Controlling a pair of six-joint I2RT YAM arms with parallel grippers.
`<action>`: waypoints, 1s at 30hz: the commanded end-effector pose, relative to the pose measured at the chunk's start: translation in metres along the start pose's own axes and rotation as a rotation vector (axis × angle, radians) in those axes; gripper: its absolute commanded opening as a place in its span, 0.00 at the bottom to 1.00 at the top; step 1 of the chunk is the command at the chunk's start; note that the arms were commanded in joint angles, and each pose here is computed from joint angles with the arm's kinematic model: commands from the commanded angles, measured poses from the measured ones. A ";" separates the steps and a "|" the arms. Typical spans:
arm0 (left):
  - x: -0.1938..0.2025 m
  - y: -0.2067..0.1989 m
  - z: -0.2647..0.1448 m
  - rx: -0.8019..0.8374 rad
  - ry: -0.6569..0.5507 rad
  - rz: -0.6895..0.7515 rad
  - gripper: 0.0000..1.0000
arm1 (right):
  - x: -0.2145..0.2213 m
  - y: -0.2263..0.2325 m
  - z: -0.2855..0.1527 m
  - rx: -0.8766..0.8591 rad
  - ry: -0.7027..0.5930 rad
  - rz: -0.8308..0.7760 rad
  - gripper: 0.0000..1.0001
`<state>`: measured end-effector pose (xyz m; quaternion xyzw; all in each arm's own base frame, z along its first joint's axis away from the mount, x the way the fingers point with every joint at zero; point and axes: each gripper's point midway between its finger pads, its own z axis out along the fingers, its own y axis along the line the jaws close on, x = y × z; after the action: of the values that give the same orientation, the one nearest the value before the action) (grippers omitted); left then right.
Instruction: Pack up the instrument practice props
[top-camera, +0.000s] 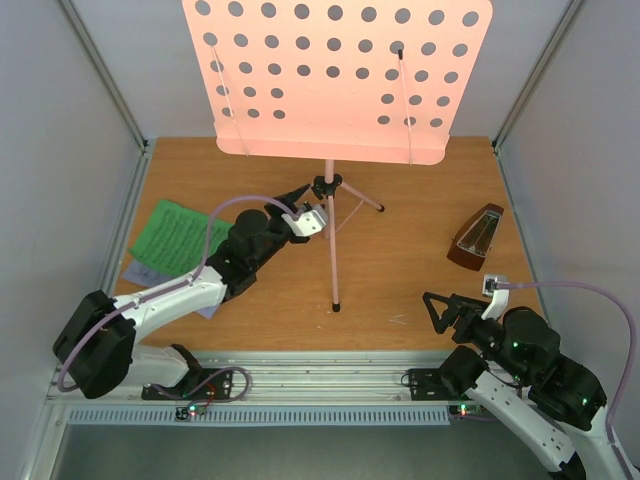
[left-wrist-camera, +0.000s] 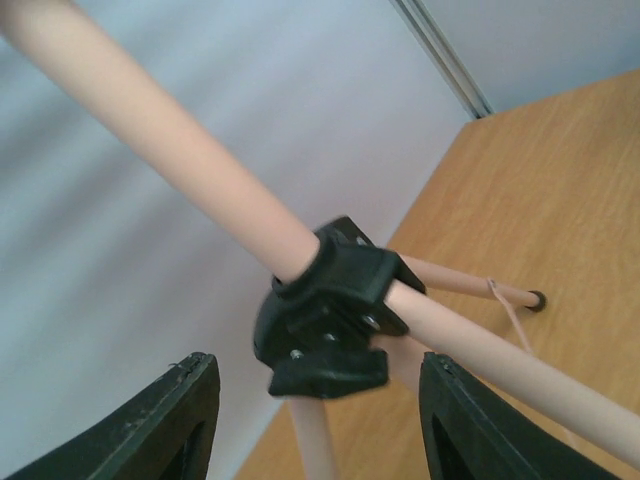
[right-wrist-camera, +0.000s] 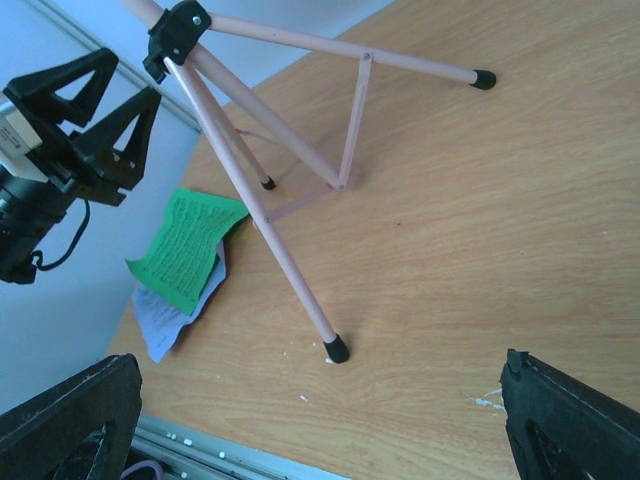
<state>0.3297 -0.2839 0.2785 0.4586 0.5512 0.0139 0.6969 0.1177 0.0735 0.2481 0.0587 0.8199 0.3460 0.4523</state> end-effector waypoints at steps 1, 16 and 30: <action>-0.014 0.013 0.011 -0.040 -0.032 0.095 0.54 | -0.003 -0.003 -0.002 0.017 -0.011 -0.003 0.99; -0.002 0.004 0.025 0.023 0.046 0.214 0.45 | -0.003 -0.005 -0.002 0.026 -0.016 0.003 0.98; 0.000 0.011 0.023 -0.014 0.060 0.204 0.31 | -0.003 -0.006 -0.003 0.029 -0.023 0.015 0.99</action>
<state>0.3516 -0.2932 0.2716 0.5294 0.5186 0.1115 0.6621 0.1189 0.0716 0.2481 0.0630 0.8195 0.3422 0.4553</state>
